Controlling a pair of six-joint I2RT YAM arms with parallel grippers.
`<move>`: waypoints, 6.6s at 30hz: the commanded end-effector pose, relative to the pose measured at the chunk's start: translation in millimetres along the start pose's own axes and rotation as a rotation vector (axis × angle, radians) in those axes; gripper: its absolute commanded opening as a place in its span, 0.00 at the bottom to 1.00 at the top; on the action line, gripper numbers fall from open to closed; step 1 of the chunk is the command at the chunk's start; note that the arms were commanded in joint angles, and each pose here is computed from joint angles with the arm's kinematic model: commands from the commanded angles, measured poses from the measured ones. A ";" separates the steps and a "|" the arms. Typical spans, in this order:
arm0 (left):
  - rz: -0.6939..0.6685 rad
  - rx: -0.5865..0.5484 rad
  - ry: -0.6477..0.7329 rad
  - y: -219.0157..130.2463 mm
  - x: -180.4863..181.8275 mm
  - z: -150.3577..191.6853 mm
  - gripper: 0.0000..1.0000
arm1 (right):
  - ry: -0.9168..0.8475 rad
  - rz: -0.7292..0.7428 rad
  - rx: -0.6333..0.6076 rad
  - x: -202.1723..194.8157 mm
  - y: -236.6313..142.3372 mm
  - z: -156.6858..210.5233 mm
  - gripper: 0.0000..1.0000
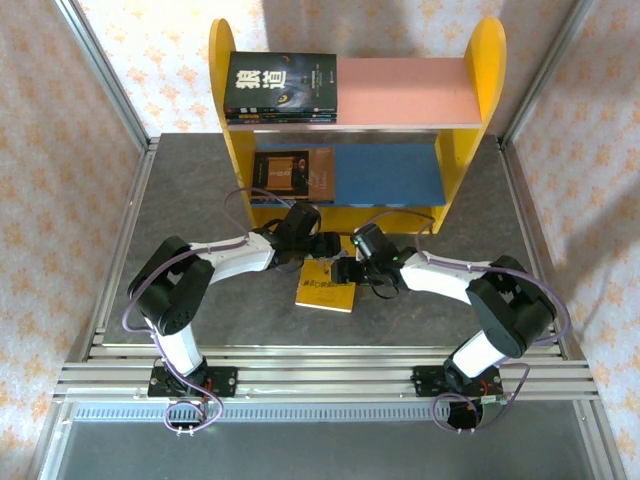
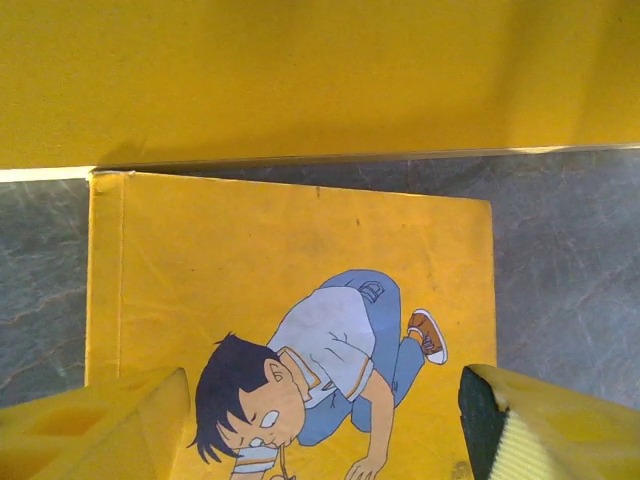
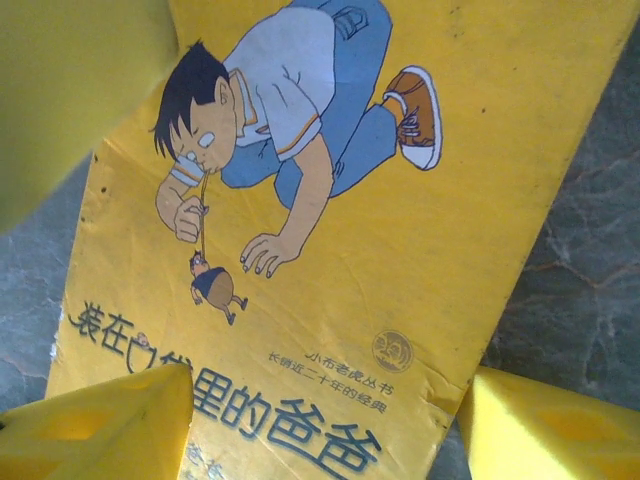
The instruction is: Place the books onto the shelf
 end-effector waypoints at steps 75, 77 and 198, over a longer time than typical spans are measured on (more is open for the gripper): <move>0.275 -0.042 -0.086 -55.4 0.7 32.6 0.74 | -0.036 -0.045 0.150 4.7 65.8 35.2 0.10; 0.300 -0.044 -0.083 -57.4 -2.6 31.4 0.74 | -0.038 -0.044 0.151 4.6 66.1 35.2 0.10; -0.166 0.018 -0.202 -45.2 93.1 60.9 0.75 | -0.231 -0.120 0.164 103.2 79.2 16.9 0.65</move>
Point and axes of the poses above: each hand's point on the last joint's axis, 136 mm out from that joint toward the fingers, its own y axis out along the fingers, its own x axis along the line the jaws close on, z = x × y, the point moved 7 cm from there along -y, back along the fingers, and after that the axes turned 1 degree about -y, right-handed, at the moved point
